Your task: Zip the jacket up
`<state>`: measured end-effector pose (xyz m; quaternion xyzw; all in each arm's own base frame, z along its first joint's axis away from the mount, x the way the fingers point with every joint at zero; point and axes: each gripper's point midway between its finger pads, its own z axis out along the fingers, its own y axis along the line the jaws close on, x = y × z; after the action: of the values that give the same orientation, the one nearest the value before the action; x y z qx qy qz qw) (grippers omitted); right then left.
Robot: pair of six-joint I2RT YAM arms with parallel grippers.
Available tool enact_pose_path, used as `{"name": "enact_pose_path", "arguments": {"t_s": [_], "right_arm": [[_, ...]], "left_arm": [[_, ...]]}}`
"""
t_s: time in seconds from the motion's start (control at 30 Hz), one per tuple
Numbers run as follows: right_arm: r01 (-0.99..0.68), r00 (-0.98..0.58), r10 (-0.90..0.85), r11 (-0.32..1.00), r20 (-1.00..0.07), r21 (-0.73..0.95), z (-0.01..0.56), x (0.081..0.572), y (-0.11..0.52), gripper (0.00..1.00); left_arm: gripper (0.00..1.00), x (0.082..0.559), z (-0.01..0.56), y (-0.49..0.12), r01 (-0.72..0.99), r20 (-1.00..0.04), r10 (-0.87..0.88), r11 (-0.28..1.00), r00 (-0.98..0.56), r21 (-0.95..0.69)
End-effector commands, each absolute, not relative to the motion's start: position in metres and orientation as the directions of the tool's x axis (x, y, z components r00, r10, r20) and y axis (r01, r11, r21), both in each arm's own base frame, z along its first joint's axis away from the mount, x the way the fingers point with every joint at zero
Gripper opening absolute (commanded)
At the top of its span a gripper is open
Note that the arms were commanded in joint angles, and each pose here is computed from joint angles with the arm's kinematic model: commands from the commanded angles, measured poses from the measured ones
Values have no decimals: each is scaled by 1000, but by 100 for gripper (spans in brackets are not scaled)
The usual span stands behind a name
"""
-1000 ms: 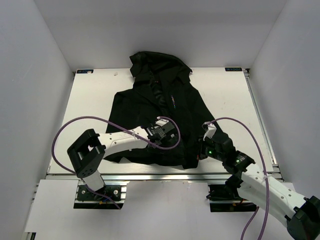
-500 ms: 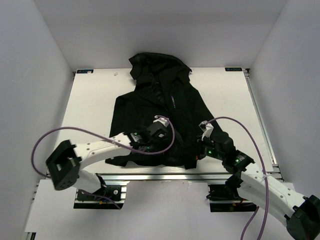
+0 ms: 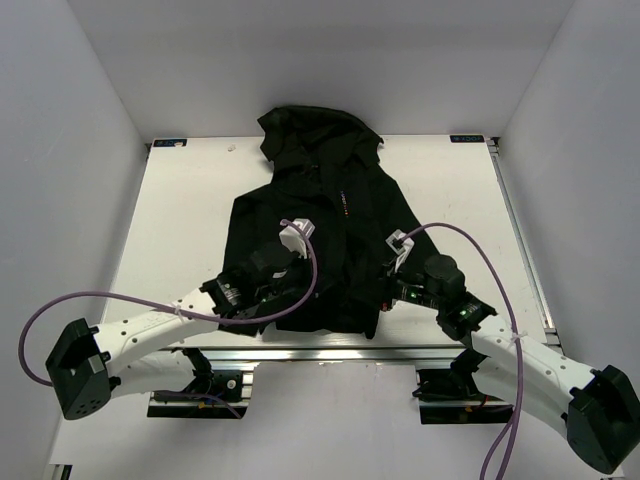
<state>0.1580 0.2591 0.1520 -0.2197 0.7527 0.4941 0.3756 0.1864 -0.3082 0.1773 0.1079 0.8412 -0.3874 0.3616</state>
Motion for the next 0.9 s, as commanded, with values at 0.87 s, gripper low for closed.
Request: {"name": "enact_pose_path", "arguments": {"t_s": [0.87], "right_arm": [[-810, -516, 188, 210, -835, 548, 221, 155, 277, 0]], "left_arm": [[0, 174, 240, -321, 613, -743, -260, 433, -617, -661]]}}
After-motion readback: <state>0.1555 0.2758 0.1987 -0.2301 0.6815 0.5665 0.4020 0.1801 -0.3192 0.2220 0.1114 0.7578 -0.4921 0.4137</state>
